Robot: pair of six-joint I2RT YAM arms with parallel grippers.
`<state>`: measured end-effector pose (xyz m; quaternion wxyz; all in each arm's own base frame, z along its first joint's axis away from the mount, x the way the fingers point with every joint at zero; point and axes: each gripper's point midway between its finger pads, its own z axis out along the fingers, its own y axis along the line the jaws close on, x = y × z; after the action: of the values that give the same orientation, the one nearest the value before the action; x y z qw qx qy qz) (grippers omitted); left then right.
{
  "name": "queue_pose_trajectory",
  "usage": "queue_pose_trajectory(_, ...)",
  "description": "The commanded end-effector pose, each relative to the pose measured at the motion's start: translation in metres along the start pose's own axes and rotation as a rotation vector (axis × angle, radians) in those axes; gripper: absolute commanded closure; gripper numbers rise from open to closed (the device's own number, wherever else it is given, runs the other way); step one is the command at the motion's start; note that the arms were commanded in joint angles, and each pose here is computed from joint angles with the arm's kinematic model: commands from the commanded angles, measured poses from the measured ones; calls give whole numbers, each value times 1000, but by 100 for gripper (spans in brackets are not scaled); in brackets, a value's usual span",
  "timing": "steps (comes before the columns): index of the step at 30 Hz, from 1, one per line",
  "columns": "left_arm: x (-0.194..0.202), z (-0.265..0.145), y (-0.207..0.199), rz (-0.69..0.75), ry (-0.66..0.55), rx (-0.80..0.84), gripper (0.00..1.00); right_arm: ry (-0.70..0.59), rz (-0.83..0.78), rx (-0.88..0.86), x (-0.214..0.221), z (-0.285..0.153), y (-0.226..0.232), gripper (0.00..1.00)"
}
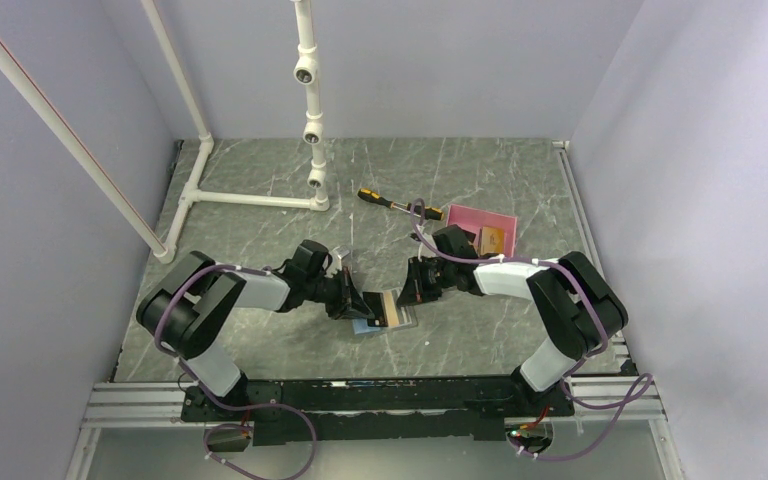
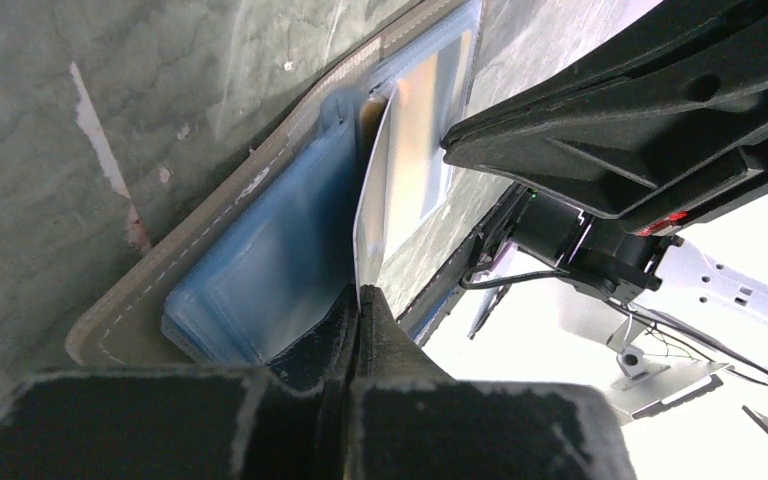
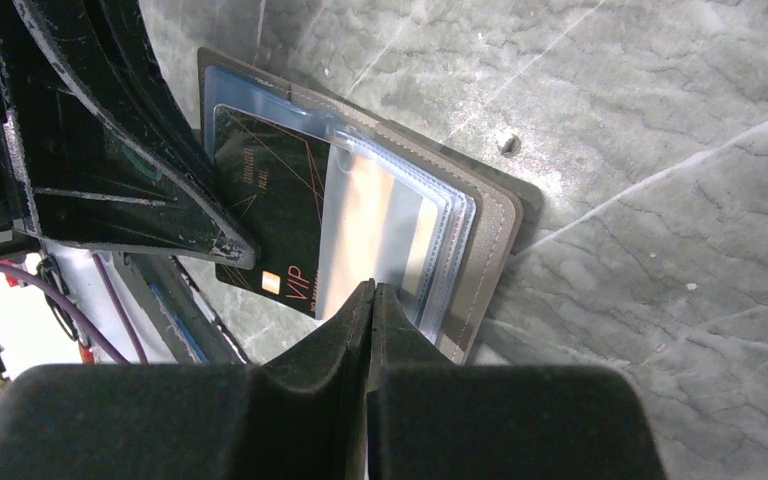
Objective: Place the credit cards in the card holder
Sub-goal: Insert the credit card into the card holder.
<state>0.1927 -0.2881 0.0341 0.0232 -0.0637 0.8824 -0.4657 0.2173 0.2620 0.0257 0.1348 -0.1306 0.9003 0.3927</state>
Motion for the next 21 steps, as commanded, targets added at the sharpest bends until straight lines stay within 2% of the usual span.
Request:
queue_pose_trajectory(1, -16, 5, -2, 45, -52, 13, 100, 39, 6, 63, 16, 4, -15, 98)
queue_pose_trajectory(4, -13, 9, -7, 42, -61, 39, 100, 29, 10, 81, 13, -1, -13, 94)
queue_pose_trajectory(7, -10, 15, -8, 50, -85, 25, 100, 18, 7, 133, 9, -11, -14, 87)
queue_pose_trajectory(13, -10, 16, -6, 60, -117, -20, 100, -11, -30, 242, 5, -28, -25, 79)
queue_pose_trajectory(21, -9, 17, -7, 72, -111, -16, 100, 4, -32, 261, 14, -27, -34, 71)
